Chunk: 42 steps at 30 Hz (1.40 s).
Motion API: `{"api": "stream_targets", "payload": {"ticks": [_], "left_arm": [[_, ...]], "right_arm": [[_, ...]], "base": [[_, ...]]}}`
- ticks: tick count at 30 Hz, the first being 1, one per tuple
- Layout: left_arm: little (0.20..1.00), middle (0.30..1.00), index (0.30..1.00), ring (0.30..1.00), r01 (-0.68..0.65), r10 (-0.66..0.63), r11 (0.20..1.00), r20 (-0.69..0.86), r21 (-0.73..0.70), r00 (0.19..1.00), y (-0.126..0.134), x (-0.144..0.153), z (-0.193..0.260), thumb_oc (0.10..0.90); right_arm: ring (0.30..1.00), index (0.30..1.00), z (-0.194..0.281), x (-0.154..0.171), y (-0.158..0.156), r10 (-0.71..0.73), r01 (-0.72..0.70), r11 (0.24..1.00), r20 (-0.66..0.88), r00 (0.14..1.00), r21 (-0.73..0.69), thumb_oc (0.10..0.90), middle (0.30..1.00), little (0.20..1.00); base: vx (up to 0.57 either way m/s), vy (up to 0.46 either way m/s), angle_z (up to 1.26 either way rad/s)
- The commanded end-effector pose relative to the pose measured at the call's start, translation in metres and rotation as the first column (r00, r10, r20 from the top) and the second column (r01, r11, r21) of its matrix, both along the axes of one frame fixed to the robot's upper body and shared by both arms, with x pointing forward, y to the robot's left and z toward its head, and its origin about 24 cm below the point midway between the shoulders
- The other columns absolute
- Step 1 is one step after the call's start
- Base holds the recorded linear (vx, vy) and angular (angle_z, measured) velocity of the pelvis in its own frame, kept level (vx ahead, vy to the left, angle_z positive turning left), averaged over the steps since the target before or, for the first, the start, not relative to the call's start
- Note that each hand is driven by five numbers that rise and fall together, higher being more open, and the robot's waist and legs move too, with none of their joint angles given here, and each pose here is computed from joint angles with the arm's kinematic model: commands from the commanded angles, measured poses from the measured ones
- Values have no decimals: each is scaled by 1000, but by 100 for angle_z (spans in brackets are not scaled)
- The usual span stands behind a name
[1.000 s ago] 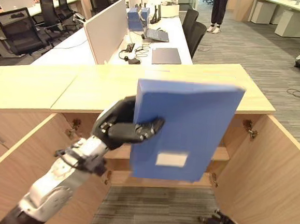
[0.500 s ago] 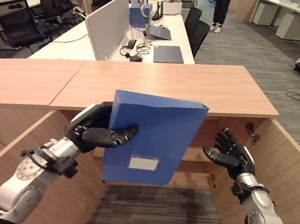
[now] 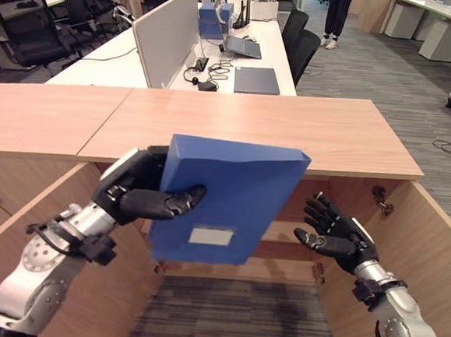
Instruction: Put the empty folder in the office cabinet
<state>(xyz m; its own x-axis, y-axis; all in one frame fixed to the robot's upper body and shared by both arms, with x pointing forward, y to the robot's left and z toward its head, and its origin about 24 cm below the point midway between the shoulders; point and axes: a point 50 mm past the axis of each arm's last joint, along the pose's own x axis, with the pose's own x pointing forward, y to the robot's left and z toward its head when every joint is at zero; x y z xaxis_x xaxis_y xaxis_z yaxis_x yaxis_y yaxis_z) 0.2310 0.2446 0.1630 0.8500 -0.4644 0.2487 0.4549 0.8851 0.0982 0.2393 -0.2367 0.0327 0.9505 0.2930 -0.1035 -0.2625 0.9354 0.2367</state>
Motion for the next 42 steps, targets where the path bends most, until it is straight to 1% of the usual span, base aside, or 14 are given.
{"api": "stream_targets", "payload": {"ticks": [1, 3, 4, 13, 16, 18, 20, 22, 27, 33, 35, 38, 41, 42], "left_arm": [[300, 300, 300, 300, 13, 19, 997, 407, -76, 913, 4, 4, 73, 400], [300, 300, 300, 300, 17, 14, 997, 407, -72, 913, 3, 4, 73, 400], [300, 300, 300, 300, 28, 1, 997, 409, -66, 913, 1, 4, 73, 400], [300, 300, 300, 300, 64, -39, 997, 430, -46, 902, -6, 5, 77, 400], [300, 300, 300, 300, 74, -48, 996, 428, -44, 902, -8, 6, 76, 400], [300, 300, 300, 300, 95, -66, 994, 421, -49, 905, -13, 7, 74, 400], [300, 300, 300, 300, 102, -72, 993, 417, -51, 906, -14, 8, 73, 400], [300, 300, 300, 300, 135, -102, 989, 390, -58, 915, -22, 11, 68, 400], [300, 300, 300, 300, 174, -138, 983, 365, -67, 921, -29, 13, 62, 400], [300, 300, 300, 300, 229, -183, 968, 338, -102, 923, -39, 15, 55, 400], [300, 300, 300, 300, 267, -220, 957, 314, -115, 924, -47, 17, 50, 400], [300, 300, 300, 300, 288, -240, 950, 300, -125, 923, -52, 17, 46, 400], [300, 300, 300, 300, 343, -295, 925, 257, -165, 920, -62, 19, 38, 400], [300, 300, 300, 300, 361, -316, 917, 243, -169, 917, -67, 20, 36, 400]], "right_arm": [[900, 900, 77, 27, 34, 187, -229, 970, 351, 918, 83, 800, 900, 900], [900, 900, 78, 27, 38, 201, -248, 964, 357, 912, 92, 800, 900, 900], [900, 900, 80, 27, 47, 232, -286, 953, 370, 900, 100, 800, 900, 900], [900, 900, 91, 26, 66, 348, -399, 916, 399, 848, 48, 800, 900, 900], [900, 900, 99, 25, 75, 378, -439, 897, 435, 817, 46, 800, 900, 900], [900, 900, 110, 23, 85, 400, -476, 879, 485, 778, 38, 800, 900, 900], [900, 900, 113, 23, 88, 403, -485, 874, 498, 768, 40, 800, 900, 900], [900, 900, 127, 22, 97, 407, -511, 859, 557, 724, 38, 800, 900, 900], [900, 900, 141, 22, 103, 386, -522, 852, 619, 684, 44, 800, 900, 900], [900, 900, 147, 26, 110, 380, -526, 849, 639, 668, 46, 800, 900, 900], [900, 900, 146, 29, 113, 369, -521, 852, 640, 674, 57, 800, 900, 900], [900, 900, 146, 30, 114, 363, -519, 852, 640, 678, 67, 800, 900, 900], [900, 900, 146, 32, 119, 348, -525, 845, 642, 683, 100, 800, 900, 900], [900, 900, 145, 34, 123, 334, -532, 835, 643, 690, 137, 800, 900, 900]], "base": [[0, 0, 0], [24, 2, 0], [48, -3, -3], [-1, -2, -1], [-13, -5, -1], [9, -2, 0], [3, -1, 0], [-1, -4, 0], [1, -4, 0], [7, -3, 0], [-25, -3, 1], [26, -2, 1], [-15, -2, 0], [0, 0, 0]]}}
